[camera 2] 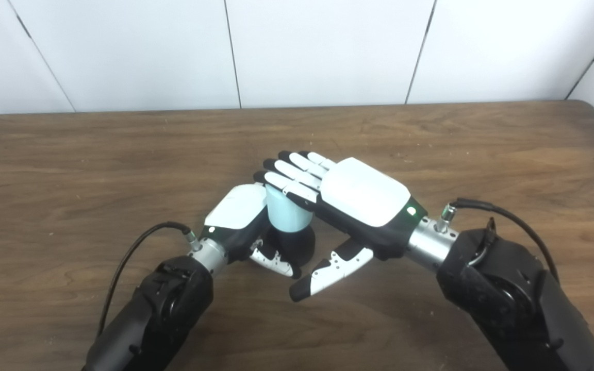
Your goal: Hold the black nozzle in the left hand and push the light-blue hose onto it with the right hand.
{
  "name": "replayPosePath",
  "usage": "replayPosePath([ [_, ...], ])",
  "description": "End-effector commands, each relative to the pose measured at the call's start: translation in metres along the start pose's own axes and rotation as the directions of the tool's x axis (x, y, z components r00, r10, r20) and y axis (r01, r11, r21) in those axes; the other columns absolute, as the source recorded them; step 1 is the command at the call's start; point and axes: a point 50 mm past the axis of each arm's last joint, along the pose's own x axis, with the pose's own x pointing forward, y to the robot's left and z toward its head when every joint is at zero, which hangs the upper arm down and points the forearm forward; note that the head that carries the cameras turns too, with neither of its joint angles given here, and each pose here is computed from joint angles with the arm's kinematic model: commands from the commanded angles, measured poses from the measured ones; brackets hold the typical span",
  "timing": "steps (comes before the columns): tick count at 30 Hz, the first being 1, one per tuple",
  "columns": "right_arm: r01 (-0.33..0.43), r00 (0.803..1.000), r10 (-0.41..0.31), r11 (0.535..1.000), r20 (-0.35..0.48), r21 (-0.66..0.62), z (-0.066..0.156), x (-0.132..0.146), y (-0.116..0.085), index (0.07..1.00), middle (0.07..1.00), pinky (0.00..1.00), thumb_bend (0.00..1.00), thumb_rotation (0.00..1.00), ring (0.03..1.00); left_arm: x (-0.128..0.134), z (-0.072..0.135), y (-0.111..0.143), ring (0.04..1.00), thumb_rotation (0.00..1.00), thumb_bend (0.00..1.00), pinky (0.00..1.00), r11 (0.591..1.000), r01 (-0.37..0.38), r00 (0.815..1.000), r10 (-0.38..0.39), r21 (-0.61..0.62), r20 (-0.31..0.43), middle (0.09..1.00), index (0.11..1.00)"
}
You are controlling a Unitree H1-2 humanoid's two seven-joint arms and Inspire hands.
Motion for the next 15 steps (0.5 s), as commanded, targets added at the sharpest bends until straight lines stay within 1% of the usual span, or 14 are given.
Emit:
replayPosePath([
  [1, -0.227, 0.973, 0.230, 0.971, -0.029, 0.081, -0.0079, -0.0075, 0.0408, 0.990, 1.000, 1.00, 0.68, 1.00, 0.994, -0.0137, -0.0208, -0.0450, 0.746, 0.00, 0.51, 1.00, 0.977, 0.212, 0.974, -0.209, 0.028, -0.087, 0.553, 0.442],
  [7, -0.235, 0.971, 0.238, 0.968, -0.032, 0.088, -0.0091, -0.0079, 0.0423, 0.990, 1.000, 1.00, 0.68, 1.00, 0.994, -0.0128, -0.0208, -0.0464, 0.722, 0.00, 0.51, 1.00, 0.975, 0.219, 0.972, -0.216, 0.028, -0.088, 0.555, 0.443],
  [15, -0.246, 0.968, 0.249, 0.966, -0.035, 0.084, -0.0087, -0.0075, 0.0437, 0.990, 1.000, 1.00, 0.68, 1.00, 0.994, -0.0126, -0.0202, -0.0448, 0.723, 0.00, 0.51, 1.00, 0.974, 0.223, 0.972, -0.220, 0.026, -0.084, 0.555, 0.444],
])
